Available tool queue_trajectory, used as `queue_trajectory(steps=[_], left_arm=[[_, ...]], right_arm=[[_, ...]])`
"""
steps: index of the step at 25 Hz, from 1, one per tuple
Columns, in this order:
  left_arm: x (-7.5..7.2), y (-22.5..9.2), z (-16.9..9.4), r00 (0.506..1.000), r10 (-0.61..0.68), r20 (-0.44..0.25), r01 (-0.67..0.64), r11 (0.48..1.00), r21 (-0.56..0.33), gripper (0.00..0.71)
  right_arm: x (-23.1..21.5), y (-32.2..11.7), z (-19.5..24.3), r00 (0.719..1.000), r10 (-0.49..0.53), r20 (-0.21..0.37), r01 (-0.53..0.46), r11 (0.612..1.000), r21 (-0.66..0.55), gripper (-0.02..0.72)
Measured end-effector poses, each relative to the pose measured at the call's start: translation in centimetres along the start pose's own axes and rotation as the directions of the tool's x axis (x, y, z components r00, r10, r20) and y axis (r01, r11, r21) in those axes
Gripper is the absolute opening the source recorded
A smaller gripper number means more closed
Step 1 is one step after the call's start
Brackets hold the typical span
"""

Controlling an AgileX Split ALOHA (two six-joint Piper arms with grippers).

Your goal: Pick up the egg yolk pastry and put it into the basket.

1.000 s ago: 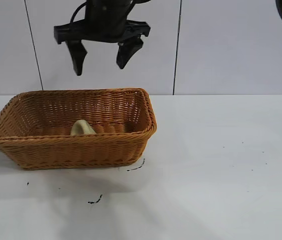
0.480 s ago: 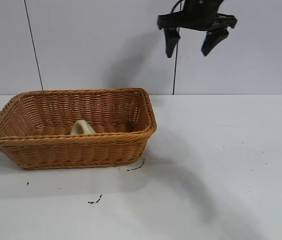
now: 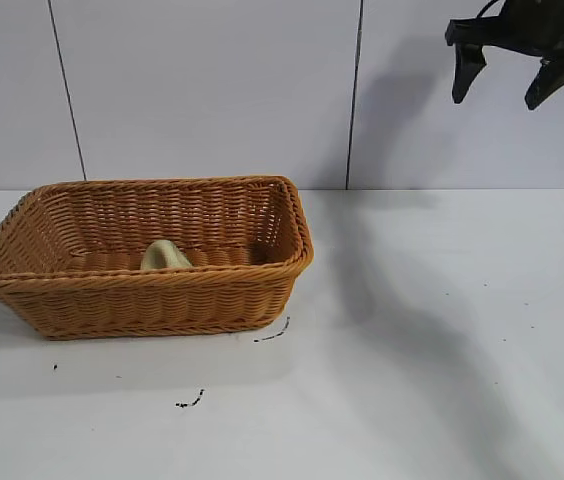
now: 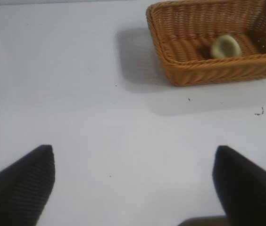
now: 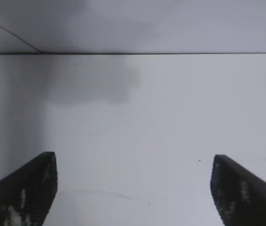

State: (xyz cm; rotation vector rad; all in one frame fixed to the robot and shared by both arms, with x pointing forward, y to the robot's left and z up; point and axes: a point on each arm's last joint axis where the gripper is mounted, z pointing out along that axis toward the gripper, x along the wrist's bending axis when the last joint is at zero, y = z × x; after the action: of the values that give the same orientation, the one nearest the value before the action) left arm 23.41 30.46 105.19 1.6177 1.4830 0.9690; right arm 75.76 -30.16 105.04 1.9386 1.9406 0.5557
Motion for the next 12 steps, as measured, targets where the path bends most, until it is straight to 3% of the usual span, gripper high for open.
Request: queue_trajectory(steps=[5, 12], left_arm=[[0.0, 0.0, 0.0, 1.000, 0.000, 0.000, 0.000, 1.000, 0.000, 0.693], [0.0, 0.0, 0.0, 1.000, 0.000, 0.000, 0.000, 1.000, 0.000, 0.693]], right_arm=[[0.0, -2.2, -3.1, 1.000, -0.012, 0.013, 0.011, 0.997, 0.073, 0.635], [0.5, -8.7, -9.3, 1.000, 0.002, -0.014, 0.000, 0.982, 0.187, 0.634]])
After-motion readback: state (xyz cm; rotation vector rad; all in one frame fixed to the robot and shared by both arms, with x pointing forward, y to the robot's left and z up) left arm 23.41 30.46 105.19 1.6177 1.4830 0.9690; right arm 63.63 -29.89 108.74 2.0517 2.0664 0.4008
